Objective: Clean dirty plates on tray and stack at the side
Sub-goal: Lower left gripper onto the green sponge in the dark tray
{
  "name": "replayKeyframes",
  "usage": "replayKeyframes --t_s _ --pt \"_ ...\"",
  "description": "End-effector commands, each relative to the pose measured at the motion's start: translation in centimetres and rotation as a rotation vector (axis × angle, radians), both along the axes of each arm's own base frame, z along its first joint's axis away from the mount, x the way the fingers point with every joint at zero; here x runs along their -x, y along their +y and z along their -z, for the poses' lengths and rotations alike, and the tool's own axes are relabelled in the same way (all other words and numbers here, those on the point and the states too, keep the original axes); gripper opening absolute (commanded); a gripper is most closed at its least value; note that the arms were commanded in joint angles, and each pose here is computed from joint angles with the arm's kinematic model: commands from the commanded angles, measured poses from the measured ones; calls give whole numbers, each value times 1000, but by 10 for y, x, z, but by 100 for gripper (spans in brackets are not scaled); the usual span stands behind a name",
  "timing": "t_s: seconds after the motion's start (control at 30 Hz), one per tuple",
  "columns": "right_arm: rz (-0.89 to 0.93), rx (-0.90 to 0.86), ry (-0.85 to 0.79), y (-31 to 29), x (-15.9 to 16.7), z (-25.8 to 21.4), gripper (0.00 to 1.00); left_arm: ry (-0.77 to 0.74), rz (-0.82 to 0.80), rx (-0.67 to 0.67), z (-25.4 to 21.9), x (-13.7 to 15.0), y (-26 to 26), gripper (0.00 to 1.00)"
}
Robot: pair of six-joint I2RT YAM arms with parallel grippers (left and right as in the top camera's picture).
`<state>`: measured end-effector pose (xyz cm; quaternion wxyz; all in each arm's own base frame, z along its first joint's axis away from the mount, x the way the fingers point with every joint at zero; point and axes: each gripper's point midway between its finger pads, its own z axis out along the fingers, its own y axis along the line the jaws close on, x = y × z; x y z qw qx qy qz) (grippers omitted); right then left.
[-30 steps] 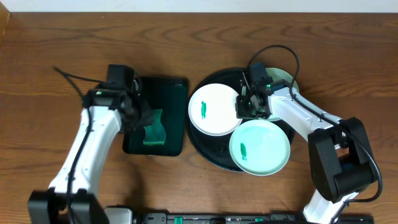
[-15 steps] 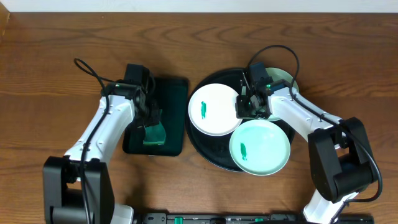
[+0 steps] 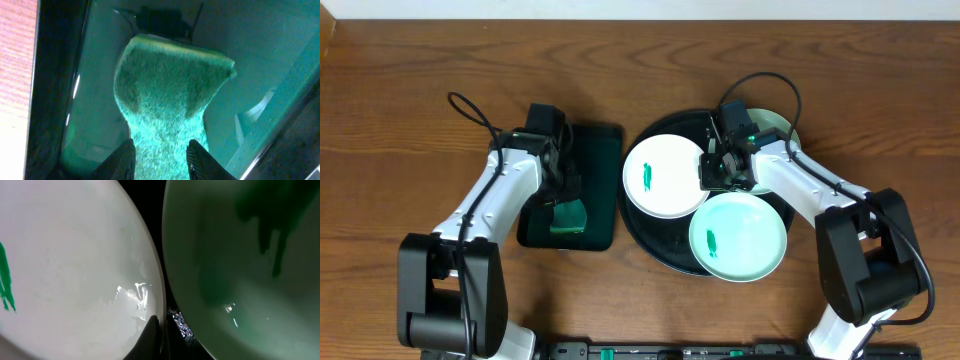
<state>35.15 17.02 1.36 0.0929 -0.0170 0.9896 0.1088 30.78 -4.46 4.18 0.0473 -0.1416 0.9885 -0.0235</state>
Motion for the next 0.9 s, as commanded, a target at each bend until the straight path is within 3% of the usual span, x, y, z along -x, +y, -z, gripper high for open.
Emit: replayKeyframes --t_s 0.0,0.87 --pt "-10 5 6 2 3 4 1 19 -15 -16 13 7 2 35" --pt "-11 4 5 3 2 4 3 -53 -14 -6 21 0 1 37"
